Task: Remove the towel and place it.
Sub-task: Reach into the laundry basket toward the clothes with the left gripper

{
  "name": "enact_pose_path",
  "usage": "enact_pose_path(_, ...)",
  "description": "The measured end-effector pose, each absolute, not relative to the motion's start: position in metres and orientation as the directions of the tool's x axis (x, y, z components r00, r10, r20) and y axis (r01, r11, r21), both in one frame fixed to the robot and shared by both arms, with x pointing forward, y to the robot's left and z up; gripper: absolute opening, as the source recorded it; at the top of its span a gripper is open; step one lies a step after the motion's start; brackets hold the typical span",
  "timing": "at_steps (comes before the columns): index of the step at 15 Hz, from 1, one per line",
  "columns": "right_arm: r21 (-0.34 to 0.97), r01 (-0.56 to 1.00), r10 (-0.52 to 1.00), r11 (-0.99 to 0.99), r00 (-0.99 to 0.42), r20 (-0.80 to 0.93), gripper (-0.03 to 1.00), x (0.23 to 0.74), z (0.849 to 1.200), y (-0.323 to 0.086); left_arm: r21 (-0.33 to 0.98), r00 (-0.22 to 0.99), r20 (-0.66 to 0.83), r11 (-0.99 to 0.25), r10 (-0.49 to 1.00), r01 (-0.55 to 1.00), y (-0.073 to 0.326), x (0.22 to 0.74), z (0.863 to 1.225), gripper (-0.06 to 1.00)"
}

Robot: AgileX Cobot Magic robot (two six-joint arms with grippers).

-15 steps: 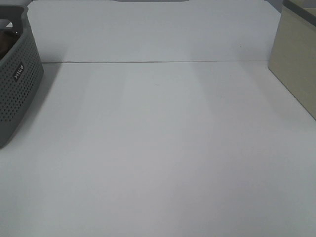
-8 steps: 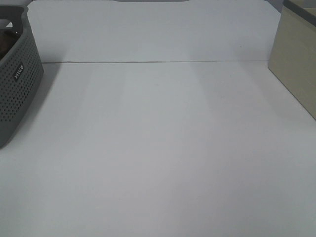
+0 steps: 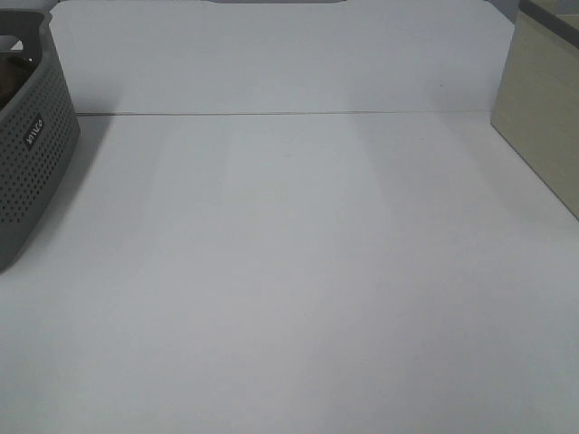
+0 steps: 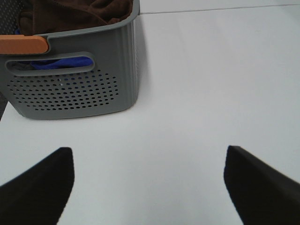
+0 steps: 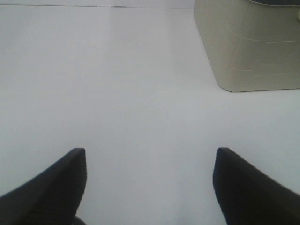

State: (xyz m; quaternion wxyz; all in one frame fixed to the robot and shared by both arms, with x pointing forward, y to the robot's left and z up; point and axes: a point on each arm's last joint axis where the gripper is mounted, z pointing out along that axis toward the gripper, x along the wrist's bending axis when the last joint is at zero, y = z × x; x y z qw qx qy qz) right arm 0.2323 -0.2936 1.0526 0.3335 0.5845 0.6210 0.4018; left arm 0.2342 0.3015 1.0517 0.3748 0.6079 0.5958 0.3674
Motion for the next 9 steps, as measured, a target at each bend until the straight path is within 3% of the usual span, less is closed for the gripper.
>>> enact_pose_path(2,0.889,0.458,0.994,-0.006,-0.094,0.056,0.73,0.2323,1.0526,-0.2936,0.893,0.020,0.000,-0.009,1.000,0.449,0.3015,0.2342,1.0517,0.95)
enact_pose_path(3,0.889,0.458,0.994,-0.006,-0.094,0.056,0.73,0.2323,1.0526,-0.2936,0.893,0.020,0.000,-0.009,1.000,0.449,0.3015,0.2342,1.0517,0.97)
enact_pose_path(9,0.889,0.458,0.994,-0.006,-0.094,0.056,0.73,0.2323,1.0526,-0.2936,0.893,0.020,0.000,-0.009,1.000,0.449,0.3015,0.2342,1.0517,0.99)
